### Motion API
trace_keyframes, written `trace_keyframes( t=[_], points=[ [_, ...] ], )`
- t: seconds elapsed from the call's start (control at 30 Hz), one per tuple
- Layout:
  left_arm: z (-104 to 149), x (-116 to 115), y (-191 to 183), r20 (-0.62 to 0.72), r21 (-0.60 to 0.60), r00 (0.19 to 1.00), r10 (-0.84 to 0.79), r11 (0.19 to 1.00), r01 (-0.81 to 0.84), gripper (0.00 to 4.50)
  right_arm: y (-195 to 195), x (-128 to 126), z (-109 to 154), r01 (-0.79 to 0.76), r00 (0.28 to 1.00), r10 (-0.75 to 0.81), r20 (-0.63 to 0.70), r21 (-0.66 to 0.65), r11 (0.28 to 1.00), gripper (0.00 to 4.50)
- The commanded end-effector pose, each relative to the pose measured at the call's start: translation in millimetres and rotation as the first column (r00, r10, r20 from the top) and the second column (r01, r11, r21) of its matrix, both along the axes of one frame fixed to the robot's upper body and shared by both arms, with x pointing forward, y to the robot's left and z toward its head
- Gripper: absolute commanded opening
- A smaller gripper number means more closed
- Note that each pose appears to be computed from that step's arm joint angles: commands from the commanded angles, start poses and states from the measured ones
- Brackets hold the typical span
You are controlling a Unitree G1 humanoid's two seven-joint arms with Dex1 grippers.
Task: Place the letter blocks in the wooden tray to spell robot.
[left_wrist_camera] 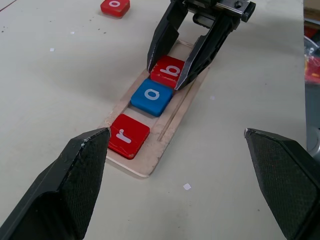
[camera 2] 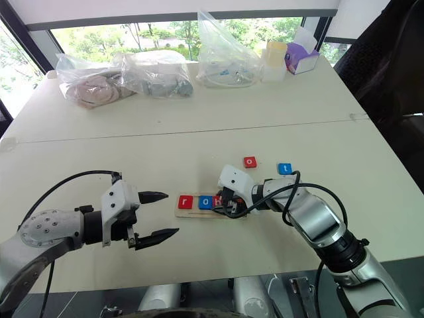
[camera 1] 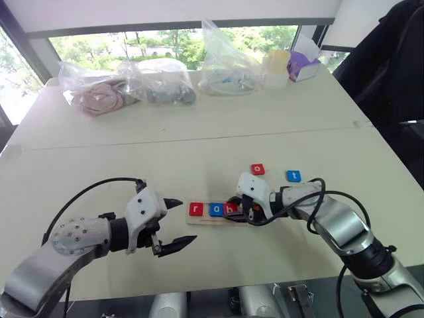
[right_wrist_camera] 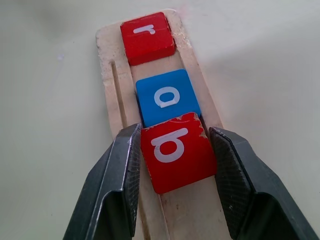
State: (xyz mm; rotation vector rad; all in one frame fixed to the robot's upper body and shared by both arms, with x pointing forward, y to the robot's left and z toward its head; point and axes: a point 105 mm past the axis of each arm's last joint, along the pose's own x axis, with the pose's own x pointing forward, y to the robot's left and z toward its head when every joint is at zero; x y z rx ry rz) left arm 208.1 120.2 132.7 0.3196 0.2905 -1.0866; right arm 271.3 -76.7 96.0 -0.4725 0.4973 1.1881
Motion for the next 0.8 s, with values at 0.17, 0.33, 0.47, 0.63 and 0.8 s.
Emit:
trace_keyframes(
  t=[0.17,0.33,0.47,0.63,0.8],
  points=[
    [7,-1,-3,0.038,0.007,0.999,-0.018,1.0,0.018,4.5,9,-4,13,-0.021,0.999,0.02,0.028,0.025,0.999,2.96],
    [7,-1,-3,0.038,0.006,0.999,-0.018,1.0,0.018,4.5,8,-2,11,-0.012,0.999,0.012,0.034,0.012,1.0,4.47],
    [7,-1,-4,0.039,0.005,0.999,-0.018,1.0,0.018,4.5,10,1,13,-0.002,0.999,0.001,0.052,0.024,1.0,4.47],
    [7,-1,-5,0.039,0.003,0.999,-0.02,1.0,0.02,4.5,6,6,17,0.01,0.997,-0.01,0.078,0.011,1.0,4.47],
    [7,-1,-6,0.042,0.0,0.999,-0.022,1.0,0.022,4.5,-3,7,15,0.001,0.996,0.001,0.088,-0.023,1.0,4.47]
  ],
)
